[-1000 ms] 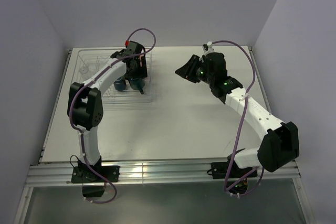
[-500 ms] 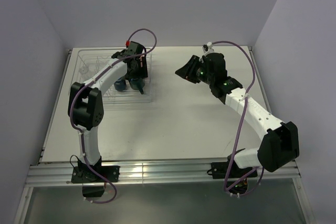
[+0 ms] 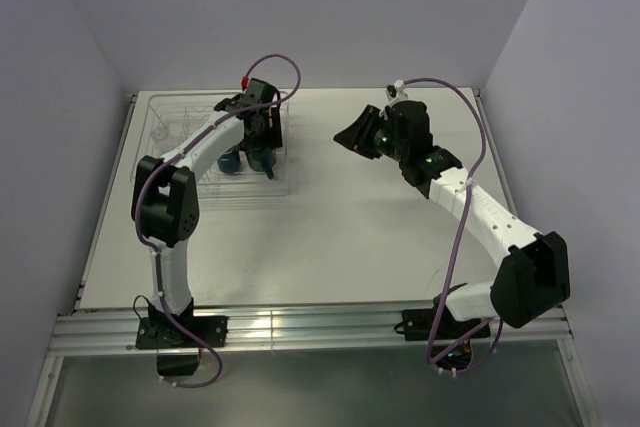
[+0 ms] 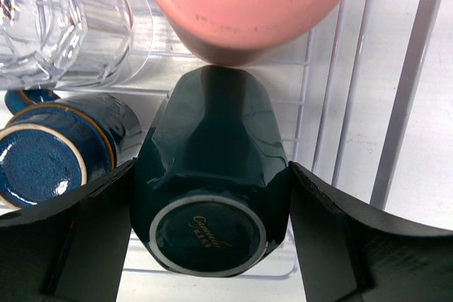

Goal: Load the cups into the dish rack

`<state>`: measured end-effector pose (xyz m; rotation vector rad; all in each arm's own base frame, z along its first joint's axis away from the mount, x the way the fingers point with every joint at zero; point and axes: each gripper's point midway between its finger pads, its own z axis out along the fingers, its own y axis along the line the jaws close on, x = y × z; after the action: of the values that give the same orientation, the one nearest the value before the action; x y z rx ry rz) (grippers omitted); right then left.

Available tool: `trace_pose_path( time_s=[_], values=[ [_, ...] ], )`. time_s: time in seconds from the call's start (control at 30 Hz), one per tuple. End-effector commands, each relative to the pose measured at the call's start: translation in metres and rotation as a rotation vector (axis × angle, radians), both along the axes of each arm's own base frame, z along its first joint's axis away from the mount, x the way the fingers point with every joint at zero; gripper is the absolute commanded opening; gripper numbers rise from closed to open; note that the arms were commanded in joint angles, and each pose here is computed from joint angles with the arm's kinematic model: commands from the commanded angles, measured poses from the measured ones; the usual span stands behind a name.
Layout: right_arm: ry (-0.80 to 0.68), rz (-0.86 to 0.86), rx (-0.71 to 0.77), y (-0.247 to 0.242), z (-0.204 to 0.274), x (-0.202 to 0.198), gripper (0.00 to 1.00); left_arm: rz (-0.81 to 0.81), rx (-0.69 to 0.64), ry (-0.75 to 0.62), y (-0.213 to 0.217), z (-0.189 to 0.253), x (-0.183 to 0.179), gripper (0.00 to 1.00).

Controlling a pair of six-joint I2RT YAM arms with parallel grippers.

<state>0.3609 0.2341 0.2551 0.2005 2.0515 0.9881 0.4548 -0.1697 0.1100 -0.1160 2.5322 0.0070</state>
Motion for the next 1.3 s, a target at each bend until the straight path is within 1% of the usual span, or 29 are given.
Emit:
trace_pose_path(
  time_s=[0.0, 0.4, 0.57, 0.7, 1.0, 1.07, 1.27],
  values=[
    [-0.057, 0.007, 0.003, 0.001, 0.011, 0.003, 0.39, -0.008, -0.004, -0.013, -0.007, -0.005, 0.012, 0.76],
    [-0.053, 0.01, -0.008, 0.0, 0.008, 0.003, 0.39, 0.007, 0.006, -0.009, -0.007, -0.016, 0.015, 0.77],
    [-0.058, 0.012, -0.01, 0.0, 0.01, 0.004, 0.39, 0.006, 0.003, -0.02, -0.007, -0.014, 0.017, 0.78],
    [-0.055, 0.012, -0.013, 0.0, 0.009, 0.004, 0.4, 0.003, 0.001, -0.029, -0.008, -0.013, 0.019, 0.81],
    [-0.053, 0.013, -0.019, 0.0, 0.009, 0.005, 0.4, -0.004, -0.007, -0.044, -0.009, -0.008, 0.02, 0.82],
    [-0.053, 0.012, -0.021, 0.0, 0.009, 0.006, 0.4, -0.005, -0.008, -0.048, -0.009, -0.007, 0.02, 0.99],
    [-0.049, 0.014, -0.02, 0.001, 0.007, 0.006, 0.4, -0.007, -0.01, -0.064, -0.008, 0.0, 0.021, 0.99]
  ],
)
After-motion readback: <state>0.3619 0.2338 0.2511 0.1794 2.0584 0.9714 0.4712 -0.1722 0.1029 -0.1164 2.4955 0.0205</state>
